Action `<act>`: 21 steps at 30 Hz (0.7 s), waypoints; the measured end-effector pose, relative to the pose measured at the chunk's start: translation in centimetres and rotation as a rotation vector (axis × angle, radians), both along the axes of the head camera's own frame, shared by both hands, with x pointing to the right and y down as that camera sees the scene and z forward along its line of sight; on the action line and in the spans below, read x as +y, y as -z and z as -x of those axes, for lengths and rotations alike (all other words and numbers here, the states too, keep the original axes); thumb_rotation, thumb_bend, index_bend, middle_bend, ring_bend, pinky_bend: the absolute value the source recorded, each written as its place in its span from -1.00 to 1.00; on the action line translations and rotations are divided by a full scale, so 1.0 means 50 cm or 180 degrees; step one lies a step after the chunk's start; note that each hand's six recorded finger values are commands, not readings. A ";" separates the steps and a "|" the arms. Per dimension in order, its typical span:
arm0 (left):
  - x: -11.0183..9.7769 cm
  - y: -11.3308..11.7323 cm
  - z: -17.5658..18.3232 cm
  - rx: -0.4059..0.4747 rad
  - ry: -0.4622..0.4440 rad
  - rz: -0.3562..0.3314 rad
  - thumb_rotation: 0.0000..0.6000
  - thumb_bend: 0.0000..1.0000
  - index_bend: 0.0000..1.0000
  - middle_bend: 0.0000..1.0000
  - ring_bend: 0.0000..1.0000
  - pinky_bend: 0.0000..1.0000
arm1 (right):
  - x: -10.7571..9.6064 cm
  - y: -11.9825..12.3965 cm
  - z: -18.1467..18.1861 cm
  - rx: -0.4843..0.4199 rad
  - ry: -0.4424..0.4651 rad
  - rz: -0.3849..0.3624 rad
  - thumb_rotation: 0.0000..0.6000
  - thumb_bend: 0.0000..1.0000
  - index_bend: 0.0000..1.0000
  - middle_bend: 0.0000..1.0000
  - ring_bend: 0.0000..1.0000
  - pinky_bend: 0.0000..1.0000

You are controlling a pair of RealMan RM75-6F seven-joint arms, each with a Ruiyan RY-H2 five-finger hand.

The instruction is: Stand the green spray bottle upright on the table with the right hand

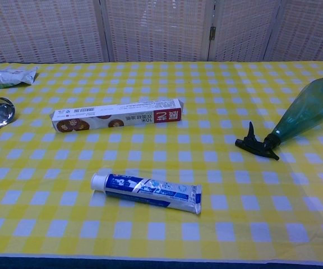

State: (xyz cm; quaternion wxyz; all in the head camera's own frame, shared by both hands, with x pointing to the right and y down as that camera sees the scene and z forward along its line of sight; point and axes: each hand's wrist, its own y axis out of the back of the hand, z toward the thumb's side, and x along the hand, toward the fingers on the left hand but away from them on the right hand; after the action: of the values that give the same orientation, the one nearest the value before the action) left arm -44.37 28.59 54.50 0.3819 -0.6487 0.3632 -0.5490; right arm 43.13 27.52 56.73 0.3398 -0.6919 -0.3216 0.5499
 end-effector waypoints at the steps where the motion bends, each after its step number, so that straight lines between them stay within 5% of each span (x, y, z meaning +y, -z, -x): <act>1: 0.000 0.000 -0.001 0.0002 0.0000 -0.0004 1.00 -0.21 -0.94 -0.82 -0.82 -1.00 | 0.000 -0.001 -0.001 0.0004 -0.0007 0.0008 1.00 -0.33 -1.00 -1.00 -1.00 -1.00; 11: -0.012 -0.008 -0.014 0.0089 -0.0046 0.0005 1.00 -0.21 -0.94 -0.82 -0.82 -1.00 | -0.013 -0.010 -0.006 0.0091 0.0082 -0.0061 1.00 -0.33 -1.00 -1.00 -1.00 -1.00; 21: -0.023 -0.014 -0.030 0.0237 -0.0127 0.0028 1.00 -0.21 -0.92 -0.82 -0.81 -1.00 | -0.134 -0.059 0.040 0.0606 0.0774 -0.0138 1.00 -0.33 -1.00 -1.00 -1.00 -1.00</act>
State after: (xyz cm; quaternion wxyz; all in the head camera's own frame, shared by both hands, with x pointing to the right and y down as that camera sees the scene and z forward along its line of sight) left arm -42.89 27.44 55.20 0.3761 -0.6775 0.3617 -0.5184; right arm 41.11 20.83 59.71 0.4476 -0.6630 -0.2137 0.5607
